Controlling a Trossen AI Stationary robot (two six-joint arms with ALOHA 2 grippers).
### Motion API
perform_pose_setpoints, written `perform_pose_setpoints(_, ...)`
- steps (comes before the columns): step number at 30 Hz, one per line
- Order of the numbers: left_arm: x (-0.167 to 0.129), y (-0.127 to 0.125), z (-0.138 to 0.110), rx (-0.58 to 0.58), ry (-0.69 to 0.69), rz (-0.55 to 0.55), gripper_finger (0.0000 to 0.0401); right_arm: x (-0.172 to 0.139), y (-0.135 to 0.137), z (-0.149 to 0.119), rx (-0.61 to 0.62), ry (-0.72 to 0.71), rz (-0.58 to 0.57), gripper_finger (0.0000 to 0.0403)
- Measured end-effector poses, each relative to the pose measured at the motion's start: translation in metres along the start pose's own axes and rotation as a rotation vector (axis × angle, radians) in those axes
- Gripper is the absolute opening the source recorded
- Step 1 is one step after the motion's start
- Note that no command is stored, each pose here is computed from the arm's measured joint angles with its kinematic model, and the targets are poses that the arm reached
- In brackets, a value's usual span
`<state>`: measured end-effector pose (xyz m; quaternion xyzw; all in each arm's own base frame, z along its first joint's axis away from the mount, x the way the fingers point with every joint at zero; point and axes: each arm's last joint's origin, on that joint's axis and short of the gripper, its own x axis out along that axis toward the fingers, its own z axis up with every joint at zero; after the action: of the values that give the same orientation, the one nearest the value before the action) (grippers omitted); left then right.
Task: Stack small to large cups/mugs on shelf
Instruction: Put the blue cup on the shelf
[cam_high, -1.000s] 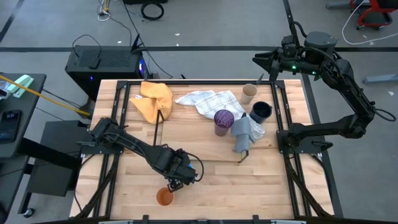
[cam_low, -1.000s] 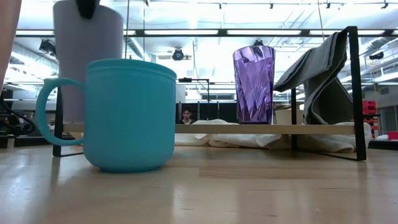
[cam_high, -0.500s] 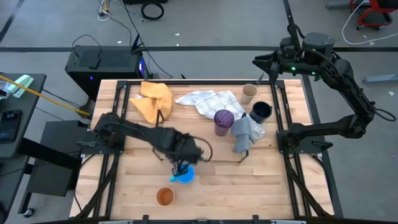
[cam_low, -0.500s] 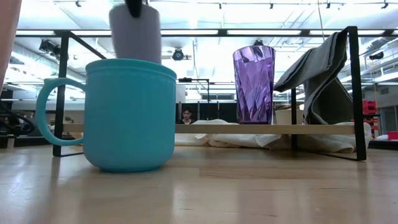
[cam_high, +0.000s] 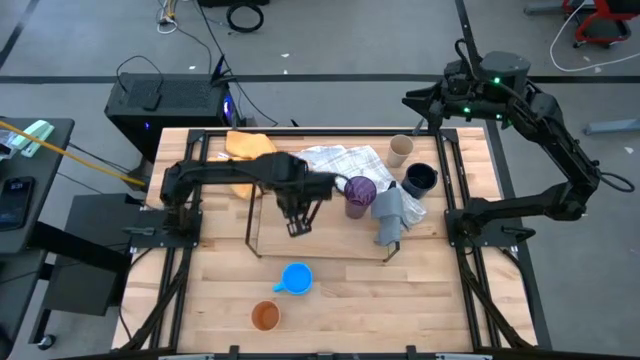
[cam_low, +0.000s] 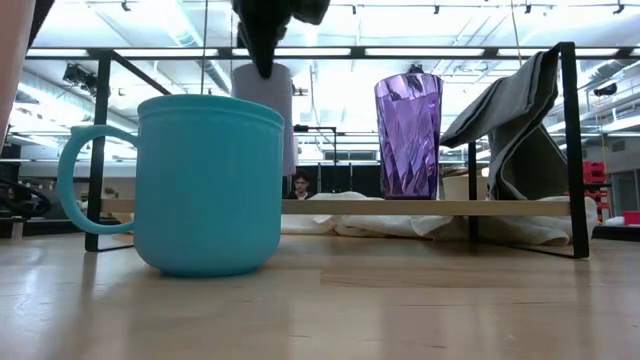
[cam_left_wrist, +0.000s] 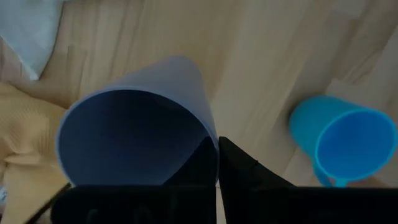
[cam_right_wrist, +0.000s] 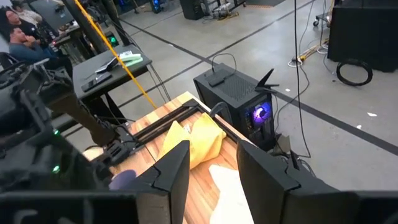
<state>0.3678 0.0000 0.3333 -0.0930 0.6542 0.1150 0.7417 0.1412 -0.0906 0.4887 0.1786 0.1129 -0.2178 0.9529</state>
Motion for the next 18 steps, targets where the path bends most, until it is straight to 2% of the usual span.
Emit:
perform_pose_setpoints(5,0.001,0.013,0.007,0.002,-0.024,-0.028,0.0008,0.007,-0.002,-0.003,-0.011,0.048,-0.012,0.0139)
perform_pose_setpoints(18,-0.001,0.02,0.027,-0.01,-0.195,-0.091,0.0008,0.007,-0.002,-0.003,-0.023,0.05,-0.012,0.0139)
